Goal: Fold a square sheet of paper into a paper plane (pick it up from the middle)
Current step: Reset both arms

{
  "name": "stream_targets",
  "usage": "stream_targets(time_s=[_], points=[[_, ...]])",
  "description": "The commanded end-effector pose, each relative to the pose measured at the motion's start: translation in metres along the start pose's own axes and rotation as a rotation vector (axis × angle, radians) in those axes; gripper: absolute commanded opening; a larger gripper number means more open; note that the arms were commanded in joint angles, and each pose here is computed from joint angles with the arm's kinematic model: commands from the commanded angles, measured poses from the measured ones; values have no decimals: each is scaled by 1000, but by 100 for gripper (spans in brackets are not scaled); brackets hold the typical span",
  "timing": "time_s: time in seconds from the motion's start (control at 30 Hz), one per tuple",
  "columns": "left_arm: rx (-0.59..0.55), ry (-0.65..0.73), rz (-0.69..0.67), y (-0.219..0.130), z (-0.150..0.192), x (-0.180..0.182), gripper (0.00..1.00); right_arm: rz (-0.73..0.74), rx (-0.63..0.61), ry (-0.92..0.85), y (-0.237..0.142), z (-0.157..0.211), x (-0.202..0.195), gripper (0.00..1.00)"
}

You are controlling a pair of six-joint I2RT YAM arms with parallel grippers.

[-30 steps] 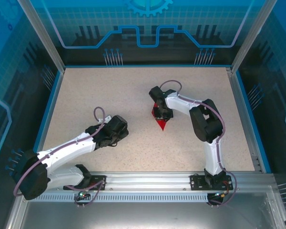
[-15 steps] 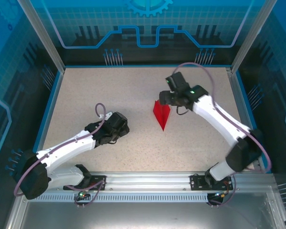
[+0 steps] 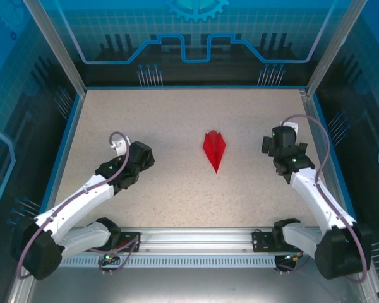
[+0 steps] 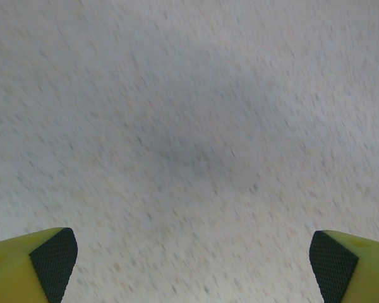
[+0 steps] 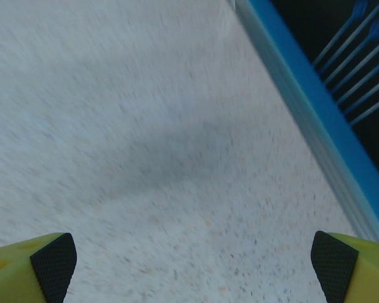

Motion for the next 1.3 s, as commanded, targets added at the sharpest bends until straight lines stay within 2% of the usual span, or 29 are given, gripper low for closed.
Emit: stream_targets(time_s=[0.0,0.07,0.23,0.37,0.5,0.6,0.73,0.8,0.87,0.97,1.07,1.13,1.17,1.27], points=[[-151,107,-78,8,-30,23,98,-101,-66,16,19,-4,12,99],[-185,103,-119,15,-39,38,98,-180,-102,10,27,0,24,99],[-238,76,-170,35,-45,66,99,-208,-139,-8,43,0,33,99],[-270,162,-136,52,-47,55,99,-282,-136,-40,53,-5,54,99],[-298,218,-102,76,-46,43,99,-357,-229,-97,57,-15,73,99],[-337,194,-66,92,-50,36,98,-454,-185,-160,62,-6,92,99],[-376,227,-23,105,-57,29,99,-521,-279,-183,60,16,98,99],[-366,185,36,110,-54,35,98,-531,-337,-194,56,23,98,100],[-379,158,92,111,-49,37,98,-506,-324,-207,58,24,99,99],[-400,188,160,114,-39,29,99,-478,-283,-160,67,19,93,100],[-411,210,184,128,-34,23,98,-473,-282,-155,68,19,91,99],[-325,231,189,134,-32,18,98,-473,-282,-155,68,19,91,99],[-360,228,191,133,-34,18,99,-473,-283,-155,68,19,91,99],[-342,233,187,134,-32,18,99,-468,-283,-154,68,19,91,99]])
Point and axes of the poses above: each hand's point on the last joint's axis, 136 mm out from that joint toward the fingers, its own y axis out along the fingers, its own x axis along the line the jaws close on, z = x × y, the point moved 1 cm from there along -y, back along the fingers, and after that the axes turned 9 degrees about y, right-handed, at the moved point
